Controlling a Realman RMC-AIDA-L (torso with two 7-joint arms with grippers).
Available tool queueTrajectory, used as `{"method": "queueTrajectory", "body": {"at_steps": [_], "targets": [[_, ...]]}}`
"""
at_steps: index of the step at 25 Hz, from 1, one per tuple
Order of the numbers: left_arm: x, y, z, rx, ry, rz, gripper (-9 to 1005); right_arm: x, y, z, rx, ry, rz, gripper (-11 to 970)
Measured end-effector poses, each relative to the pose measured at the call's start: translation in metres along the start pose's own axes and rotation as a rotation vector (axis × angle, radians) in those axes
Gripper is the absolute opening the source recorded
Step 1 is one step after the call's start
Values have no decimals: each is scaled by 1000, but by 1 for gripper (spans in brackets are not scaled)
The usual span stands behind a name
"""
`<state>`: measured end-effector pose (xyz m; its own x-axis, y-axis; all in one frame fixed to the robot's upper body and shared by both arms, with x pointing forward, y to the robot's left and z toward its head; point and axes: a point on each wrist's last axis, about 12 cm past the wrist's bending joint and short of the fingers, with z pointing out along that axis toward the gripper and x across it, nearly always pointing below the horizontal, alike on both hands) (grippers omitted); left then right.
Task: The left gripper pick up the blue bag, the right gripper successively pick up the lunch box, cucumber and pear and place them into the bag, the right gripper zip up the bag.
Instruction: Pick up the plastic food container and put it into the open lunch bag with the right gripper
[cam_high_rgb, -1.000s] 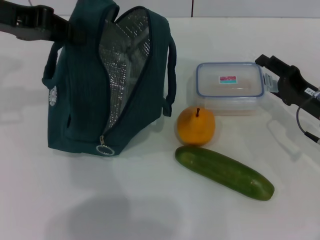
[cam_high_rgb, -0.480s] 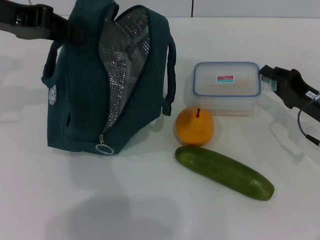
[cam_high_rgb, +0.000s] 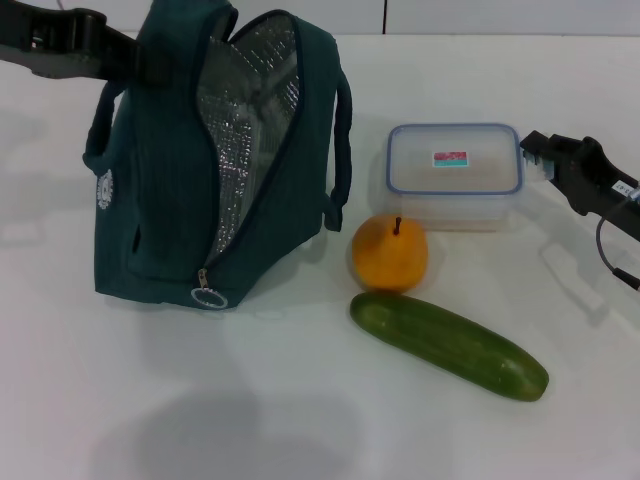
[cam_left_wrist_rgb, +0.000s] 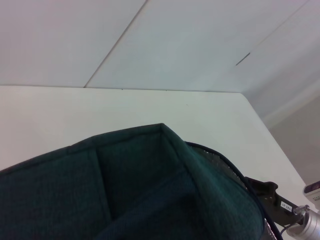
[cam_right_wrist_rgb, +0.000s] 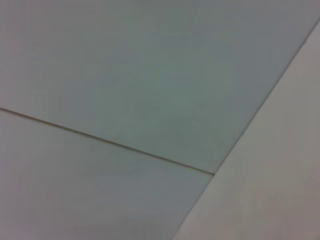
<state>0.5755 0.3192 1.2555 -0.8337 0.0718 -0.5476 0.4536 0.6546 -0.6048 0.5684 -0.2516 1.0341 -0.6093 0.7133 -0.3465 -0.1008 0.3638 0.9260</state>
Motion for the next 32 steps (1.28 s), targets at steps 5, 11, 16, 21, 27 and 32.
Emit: {"method": "queueTrajectory", "body": {"at_steps": [5,11,16,21,27,32], "targets": [[0,0,0,0,0,0,45,0,0,0,-5,1,-28,103],[0,0,1,2,0,0,45,-3,2,-5,-33,-14,-60,103],[0,0,1,5,-1,0,45,-8,4,-12,-77,-49,-78,100],[1,0,1,7,-1,-4,45,-10,8,-18,-131,-83,-81,99],[2,0,2,10,-1,-6,45,-13,13,-28,-201,-133,-70,98],[3,0,3,11,0,-8,45,-16,16,-34,-249,-167,-65,97]]}}
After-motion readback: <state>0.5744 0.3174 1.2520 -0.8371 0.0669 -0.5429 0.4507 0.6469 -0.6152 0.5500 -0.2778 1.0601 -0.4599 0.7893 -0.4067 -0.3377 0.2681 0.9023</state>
